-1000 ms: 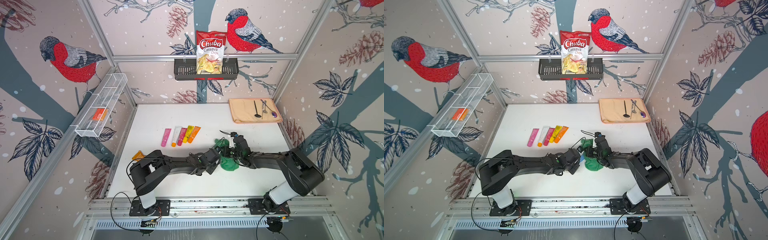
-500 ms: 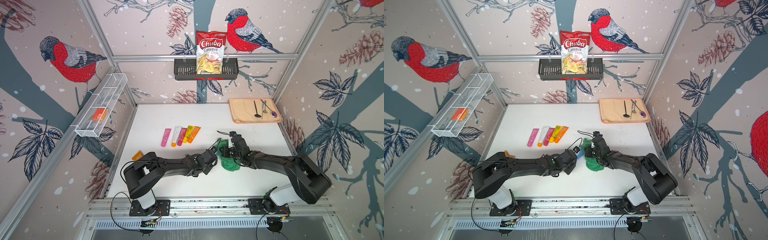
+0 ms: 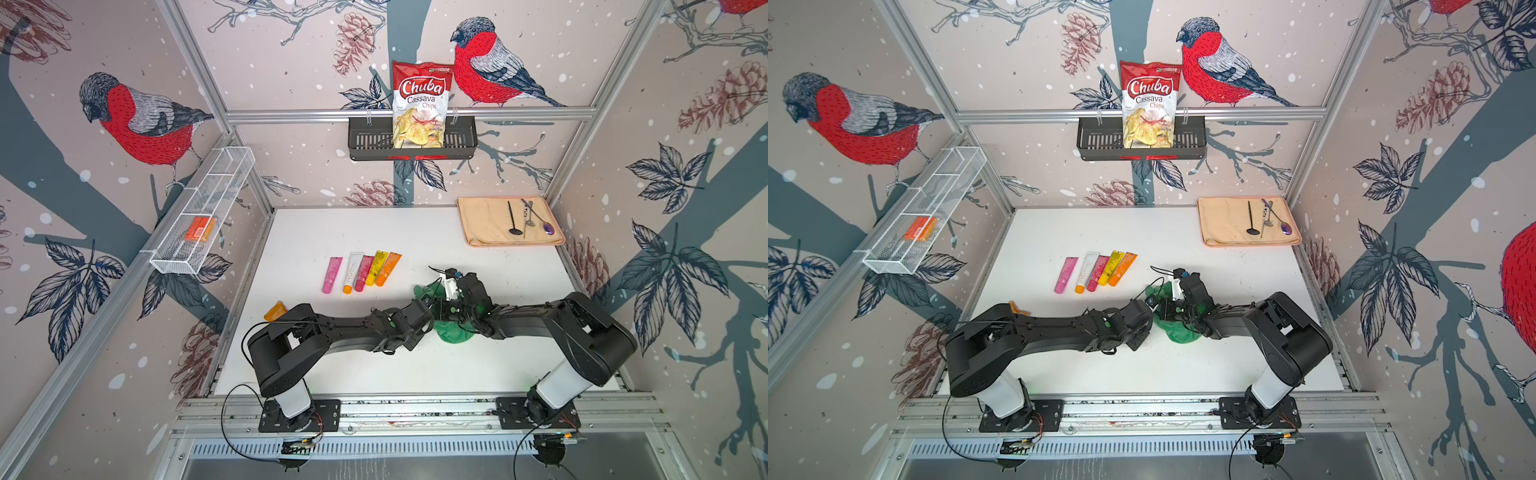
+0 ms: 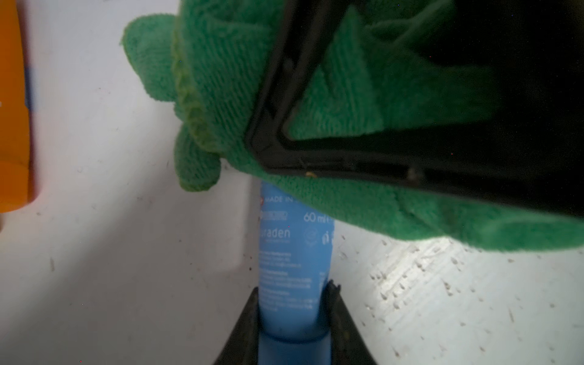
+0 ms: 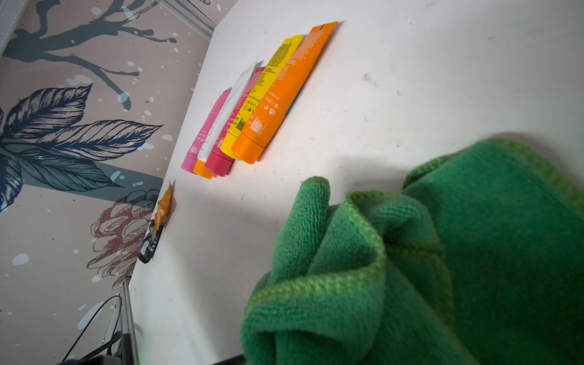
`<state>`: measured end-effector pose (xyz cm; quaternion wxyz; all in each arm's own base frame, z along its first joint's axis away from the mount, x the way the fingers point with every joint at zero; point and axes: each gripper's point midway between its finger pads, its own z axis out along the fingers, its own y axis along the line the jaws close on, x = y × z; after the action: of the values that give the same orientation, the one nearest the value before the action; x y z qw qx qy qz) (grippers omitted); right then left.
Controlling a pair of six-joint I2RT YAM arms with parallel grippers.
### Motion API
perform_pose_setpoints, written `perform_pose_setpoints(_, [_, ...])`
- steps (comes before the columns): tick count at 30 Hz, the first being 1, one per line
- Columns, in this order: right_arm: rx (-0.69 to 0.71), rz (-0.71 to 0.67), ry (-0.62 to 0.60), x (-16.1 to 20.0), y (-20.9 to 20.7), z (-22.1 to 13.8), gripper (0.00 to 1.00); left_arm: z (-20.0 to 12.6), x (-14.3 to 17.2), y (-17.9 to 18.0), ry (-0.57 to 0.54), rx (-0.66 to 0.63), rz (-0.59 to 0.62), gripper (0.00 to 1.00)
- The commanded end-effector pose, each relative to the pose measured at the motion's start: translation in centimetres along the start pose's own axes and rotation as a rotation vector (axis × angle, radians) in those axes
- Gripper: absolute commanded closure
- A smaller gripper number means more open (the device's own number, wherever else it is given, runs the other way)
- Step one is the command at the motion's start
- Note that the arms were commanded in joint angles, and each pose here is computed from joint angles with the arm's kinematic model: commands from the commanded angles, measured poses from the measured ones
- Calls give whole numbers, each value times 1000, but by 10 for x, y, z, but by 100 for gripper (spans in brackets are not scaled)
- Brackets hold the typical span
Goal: Wipe the surface of the toothpaste tube
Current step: Wipe the dirt from the toothpaste tube.
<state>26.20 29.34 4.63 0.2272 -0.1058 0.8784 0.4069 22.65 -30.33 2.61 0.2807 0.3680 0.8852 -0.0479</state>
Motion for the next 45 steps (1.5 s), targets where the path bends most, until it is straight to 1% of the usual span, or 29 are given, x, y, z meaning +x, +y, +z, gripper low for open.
perform_pose_setpoints(1, [344, -16, 33, 13, -64, -8, 98, -1, -15, -7, -60, 33, -1, 83])
perform_pose_setpoints(3, [456, -19, 25, 12, -85, -17, 98, -1, -16, -7, -60, 33, -1, 83])
perform_pose_setpoints(7, [590, -14, 0, 7, -112, -31, 98, 0, -16, -7, -57, 30, -1, 83])
perform_pose_setpoints(11, [693, -22, -12, 3, -131, -42, 98, 0, -16, -6, -58, 29, -3, 84])
perform_pose_setpoints(13, [702, -28, -22, 0, -132, -44, 98, 0, -16, -7, -59, 30, -3, 84])
perform_pose_setpoints(14, [680, -31, -24, -1, -128, -42, 98, 0, -16, -7, -57, 30, -2, 84])
perform_pose_setpoints(16, [590, -32, -18, 0, -113, -34, 98, 0, -16, -7, -57, 31, -3, 84])
perform_pose_setpoints(21, [263, -15, 42, 11, -55, -13, 98, 1, -17, -5, -55, 25, -4, 84])
perform_pose_setpoints(24, [82, -14, 69, 18, -16, -10, 98, 0, -19, -5, -61, 21, -4, 84])
perform_pose_setpoints(27, [-66, -13, 85, 25, 16, -12, 98, 0, -21, -5, -63, 21, 0, 84])
perform_pose_setpoints(30, [-169, 4, 82, 27, 32, -15, 98, 0, -21, -6, -62, 25, 3, 84])
perform_pose_setpoints(32, [-194, 11, 87, 28, 34, -13, 98, 0, -21, -6, -63, 23, 1, 84])
perform_pose_setpoints(35, [-171, 25, 104, 33, 24, -5, 98, -1, -21, -6, -67, 24, 2, 84])
perform_pose_setpoints(36, [-131, 31, 107, 35, 15, -1, 98, -2, -21, -5, -68, 22, 1, 85])
perform_pose_setpoints(38, [13, 24, 112, 37, -12, 5, 98, -3, -22, -5, -73, 25, -2, 85])
perform_pose_setpoints(41, [262, 2, 111, 39, -58, 1, 98, -4, -21, -5, -75, 27, -1, 85])
perform_pose_setpoints(42, [328, -2, 112, 39, -70, -3, 98, -4, -22, -5, -75, 27, -1, 85])
perform_pose_setpoints(45, [458, -3, 99, 37, -96, -15, 98, -5, -22, -5, -80, 29, -3, 85])
